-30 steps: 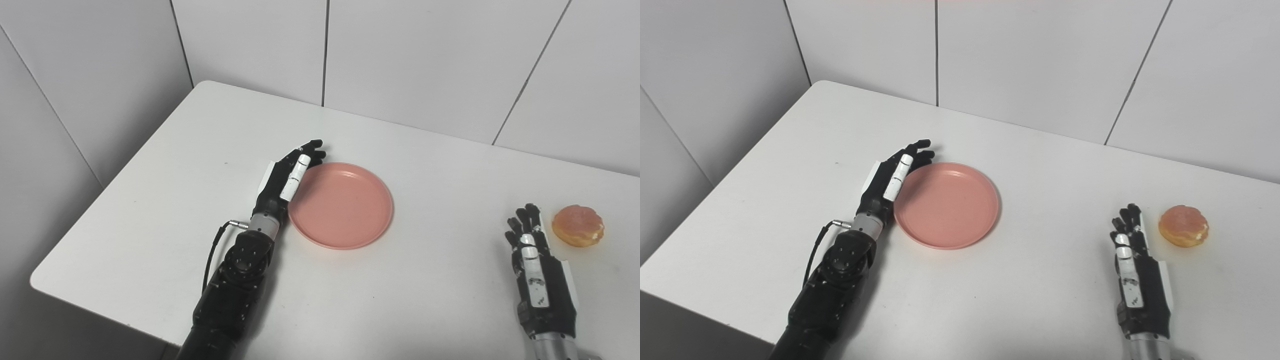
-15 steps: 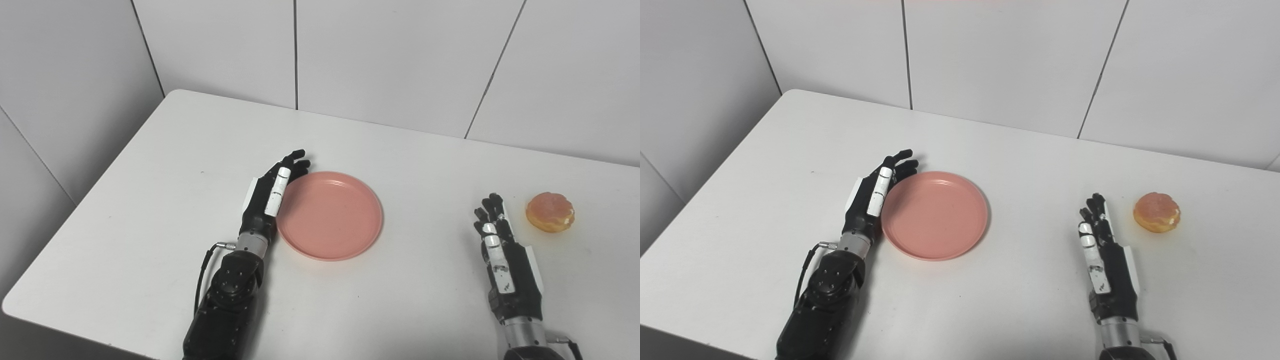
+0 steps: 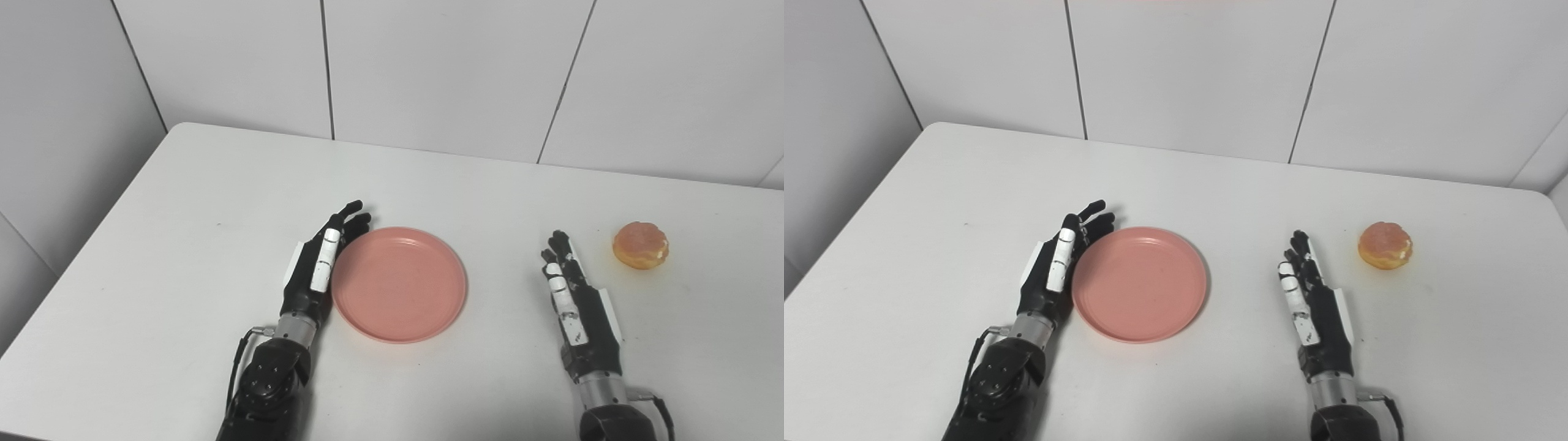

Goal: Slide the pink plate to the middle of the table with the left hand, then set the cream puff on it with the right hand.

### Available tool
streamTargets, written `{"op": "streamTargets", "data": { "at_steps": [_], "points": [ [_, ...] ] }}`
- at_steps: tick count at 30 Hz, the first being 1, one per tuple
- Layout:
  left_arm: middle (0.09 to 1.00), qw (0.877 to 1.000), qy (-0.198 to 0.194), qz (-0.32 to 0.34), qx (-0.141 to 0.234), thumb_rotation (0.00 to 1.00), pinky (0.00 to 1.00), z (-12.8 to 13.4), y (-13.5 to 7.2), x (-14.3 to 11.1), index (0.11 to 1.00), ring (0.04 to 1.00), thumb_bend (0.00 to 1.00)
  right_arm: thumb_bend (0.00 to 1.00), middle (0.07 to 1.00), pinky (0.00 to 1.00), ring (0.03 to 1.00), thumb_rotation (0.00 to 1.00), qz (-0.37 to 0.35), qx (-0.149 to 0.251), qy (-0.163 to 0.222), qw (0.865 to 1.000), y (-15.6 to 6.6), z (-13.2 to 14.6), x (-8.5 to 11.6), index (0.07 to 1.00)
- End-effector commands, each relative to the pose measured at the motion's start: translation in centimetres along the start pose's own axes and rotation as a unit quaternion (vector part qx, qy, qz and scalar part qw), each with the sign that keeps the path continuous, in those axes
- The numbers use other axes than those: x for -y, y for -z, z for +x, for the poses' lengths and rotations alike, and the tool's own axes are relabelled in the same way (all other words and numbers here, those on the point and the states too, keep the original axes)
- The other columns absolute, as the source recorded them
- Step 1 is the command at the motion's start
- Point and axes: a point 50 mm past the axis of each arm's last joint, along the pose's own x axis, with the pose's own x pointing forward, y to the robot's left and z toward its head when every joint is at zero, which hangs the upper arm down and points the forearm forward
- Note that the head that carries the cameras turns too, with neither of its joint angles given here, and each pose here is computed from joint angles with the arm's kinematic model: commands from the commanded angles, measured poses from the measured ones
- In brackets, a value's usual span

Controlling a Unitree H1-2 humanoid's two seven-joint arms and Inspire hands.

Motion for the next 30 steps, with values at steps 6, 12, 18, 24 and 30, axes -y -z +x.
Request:
{"op": "streamTargets", "data": {
  "at_steps": [6,12,18,24,30],
  "points": [
    [0.836,0.998,0.053,-0.013,-0.035,1.00,0.88,-1.5,1.5,1.0,0.827,0.849,0.69,0.58,0.968,1.00,0.965,0.80,0.011,0.015,-0.006,1.000,-0.6,1.1,-1.1,0.973],
    [0.850,0.997,0.069,-0.021,-0.034,1.00,0.89,-2.1,1.5,1.1,0.843,0.867,0.68,0.58,0.970,1.00,0.978,0.80,0.021,0.019,-0.012,1.000,-0.6,1.5,-1.9,0.979],
    [0.880,0.995,0.093,-0.016,-0.043,1.00,0.93,-2.7,1.3,1.4,0.878,0.906,0.69,0.60,0.973,1.00,0.991,0.81,0.022,0.020,-0.013,0.999,-0.7,1.7,-2.4,0.981],
    [0.885,0.994,0.101,-0.019,-0.033,1.00,0.93,-2.9,1.2,1.8,0.883,0.915,0.67,0.59,0.973,1.00,0.990,0.80,0.023,0.021,-0.014,0.999,-0.8,1.7,-2.5,0.981],
    [0.902,0.993,0.107,-0.023,-0.039,1.00,0.94,-3.0,1.3,1.8,0.897,0.928,0.68,0.59,0.976,1.00,0.992,0.80,0.024,0.022,-0.016,0.999,-0.8,1.7,-2.5,0.983]
  ]
}}
